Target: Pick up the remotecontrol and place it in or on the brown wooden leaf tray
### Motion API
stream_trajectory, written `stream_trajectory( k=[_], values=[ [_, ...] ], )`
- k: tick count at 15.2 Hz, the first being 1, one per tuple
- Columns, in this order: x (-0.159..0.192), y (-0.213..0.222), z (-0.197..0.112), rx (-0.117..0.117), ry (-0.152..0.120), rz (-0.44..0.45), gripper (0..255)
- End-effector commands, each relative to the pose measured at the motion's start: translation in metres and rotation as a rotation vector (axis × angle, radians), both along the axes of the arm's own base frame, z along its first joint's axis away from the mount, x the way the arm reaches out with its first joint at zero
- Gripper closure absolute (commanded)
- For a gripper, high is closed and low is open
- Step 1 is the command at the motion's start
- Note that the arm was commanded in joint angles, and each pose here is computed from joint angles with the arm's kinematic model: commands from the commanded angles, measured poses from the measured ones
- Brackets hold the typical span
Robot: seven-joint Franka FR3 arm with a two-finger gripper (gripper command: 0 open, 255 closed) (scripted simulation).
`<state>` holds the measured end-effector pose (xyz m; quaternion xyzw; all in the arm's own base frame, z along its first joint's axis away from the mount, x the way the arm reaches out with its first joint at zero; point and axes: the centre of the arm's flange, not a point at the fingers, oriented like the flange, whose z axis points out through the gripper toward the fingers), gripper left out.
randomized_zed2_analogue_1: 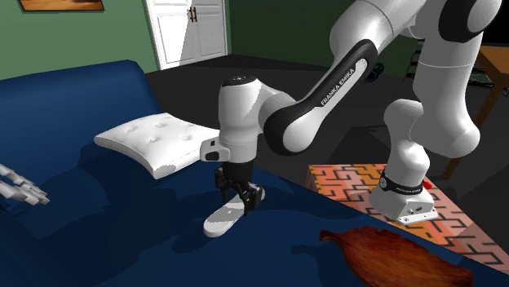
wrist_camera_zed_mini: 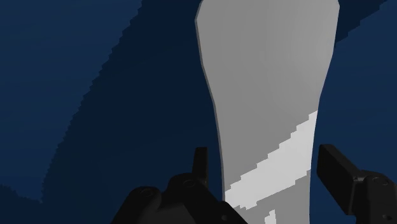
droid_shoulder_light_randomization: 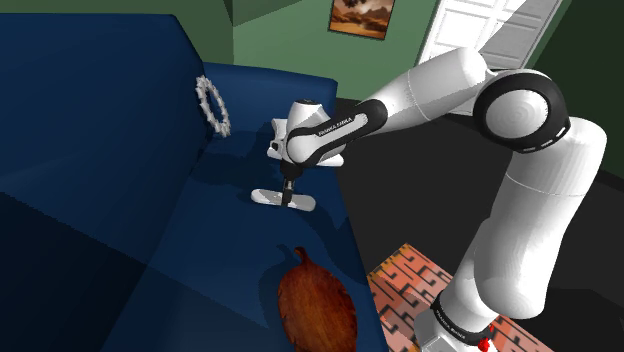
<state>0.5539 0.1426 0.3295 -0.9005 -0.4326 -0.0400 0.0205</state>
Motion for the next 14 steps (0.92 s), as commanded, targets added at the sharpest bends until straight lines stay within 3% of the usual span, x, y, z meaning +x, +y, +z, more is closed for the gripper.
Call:
stream_trajectory(
  k=[1, 4, 14],
  values=[
    [0.0, 0.0, 0.0, 0.0, 0.0, 0.0, 255],
    [0.0, 0.0, 0.0, 0.0, 0.0, 0.0, 255],
    [0.0, 0.0, 0.053, 0.0, 0.0, 0.0, 255]
  ],
)
